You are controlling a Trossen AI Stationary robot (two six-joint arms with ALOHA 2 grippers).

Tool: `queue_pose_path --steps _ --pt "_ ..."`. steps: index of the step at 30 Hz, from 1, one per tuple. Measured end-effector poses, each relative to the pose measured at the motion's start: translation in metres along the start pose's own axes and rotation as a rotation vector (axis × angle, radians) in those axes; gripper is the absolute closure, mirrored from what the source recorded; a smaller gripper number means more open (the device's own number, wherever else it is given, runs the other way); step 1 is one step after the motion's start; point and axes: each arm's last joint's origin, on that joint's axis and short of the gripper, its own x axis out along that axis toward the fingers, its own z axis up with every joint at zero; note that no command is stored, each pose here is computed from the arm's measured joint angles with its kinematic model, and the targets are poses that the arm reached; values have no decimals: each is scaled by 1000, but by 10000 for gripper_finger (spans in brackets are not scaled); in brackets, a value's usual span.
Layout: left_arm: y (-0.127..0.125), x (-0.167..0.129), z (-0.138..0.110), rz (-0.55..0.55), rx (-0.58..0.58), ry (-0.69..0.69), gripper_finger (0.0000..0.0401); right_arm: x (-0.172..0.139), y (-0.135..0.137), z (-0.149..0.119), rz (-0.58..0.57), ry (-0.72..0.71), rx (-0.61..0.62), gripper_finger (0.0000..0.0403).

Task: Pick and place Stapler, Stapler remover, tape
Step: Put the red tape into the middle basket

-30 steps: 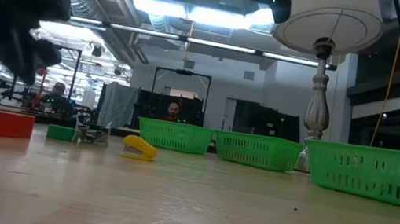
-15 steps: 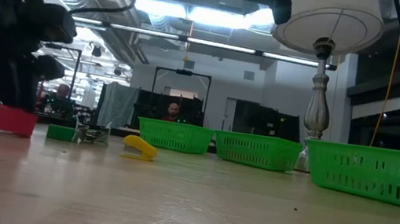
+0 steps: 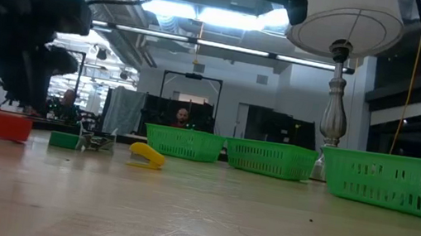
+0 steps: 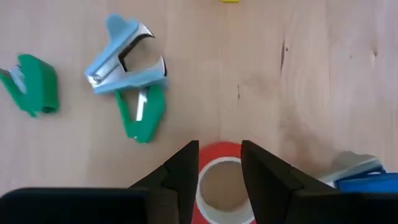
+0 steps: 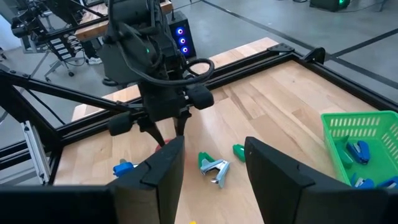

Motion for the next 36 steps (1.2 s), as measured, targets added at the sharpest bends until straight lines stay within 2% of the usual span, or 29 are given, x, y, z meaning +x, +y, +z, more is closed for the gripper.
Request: queue_pose_path --steps 5,11,15,22,27,31,36 --pt "-5 -6 4 11 57 9 285 0 0 0 0 0 0 231" --pt "-2 -4 -8 121 91 120 284 0 0 0 0 0 0 231" --pt "-1 -1 -11 132 120 174 273 0 0 0 0 0 0 231" --pt "-1 11 -13 150 124 245 229 0 0 0 0 0 4 231" --pt "-1 22 -14 184 61 280 217 0 0 0 0 0 4 231" --pt "-2 25 -13 163 23 274 251 0 0 0 0 0 5 231" --pt "-3 23 -13 131 -6 267 353 0 0 0 -1 0 7 230"
